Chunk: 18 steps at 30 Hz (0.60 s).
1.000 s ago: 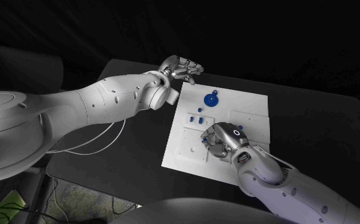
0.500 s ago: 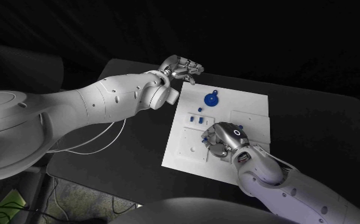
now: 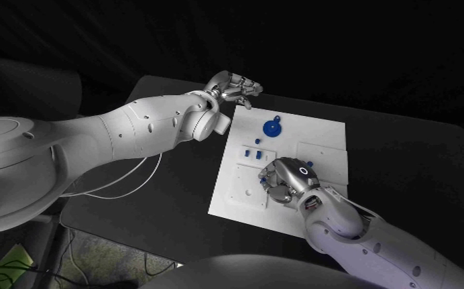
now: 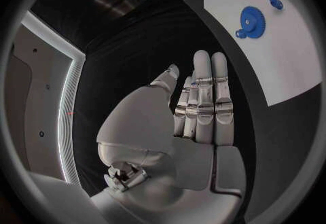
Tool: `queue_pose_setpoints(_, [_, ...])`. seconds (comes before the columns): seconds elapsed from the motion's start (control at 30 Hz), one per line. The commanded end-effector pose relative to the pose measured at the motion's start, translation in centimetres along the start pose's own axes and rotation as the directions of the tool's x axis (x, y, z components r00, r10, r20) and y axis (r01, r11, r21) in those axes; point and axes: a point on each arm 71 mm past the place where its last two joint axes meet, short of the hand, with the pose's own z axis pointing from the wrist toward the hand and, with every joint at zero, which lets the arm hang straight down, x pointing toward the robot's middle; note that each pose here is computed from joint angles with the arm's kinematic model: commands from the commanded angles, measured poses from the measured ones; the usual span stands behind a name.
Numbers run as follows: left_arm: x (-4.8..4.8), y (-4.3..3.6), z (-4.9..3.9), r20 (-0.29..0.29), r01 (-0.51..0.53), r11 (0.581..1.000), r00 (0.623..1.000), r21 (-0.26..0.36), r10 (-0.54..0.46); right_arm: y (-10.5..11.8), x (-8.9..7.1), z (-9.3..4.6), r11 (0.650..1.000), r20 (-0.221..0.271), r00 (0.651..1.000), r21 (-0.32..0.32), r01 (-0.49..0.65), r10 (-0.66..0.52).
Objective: Assemble the parts on the task board
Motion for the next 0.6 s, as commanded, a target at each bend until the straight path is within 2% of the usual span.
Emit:
queue_pose_setpoints(0.03, [0.28, -0.14, 0.03, -0.020, 0.003, 1.000, 1.000, 0.007, -0.003, 0.62, 0.66, -0.05, 0.999, -0.065, 0.997, -0.026, 0.039, -0.041])
queue_pose_setpoints(0.3, [0.35, -0.16, 0.02, -0.028, -0.001, 1.000, 1.000, 0.009, 0.001, 1.26, 1.25, -0.07, 0.996, -0.104, 0.991, -0.037, 0.083, -0.086])
queue_pose_setpoints(0.6, [0.41, -0.15, 0.01, -0.034, -0.002, 1.000, 0.999, 0.006, 0.002, 1.13, 1.48, -0.13, 0.996, -0.100, 0.991, -0.007, 0.093, -0.093])
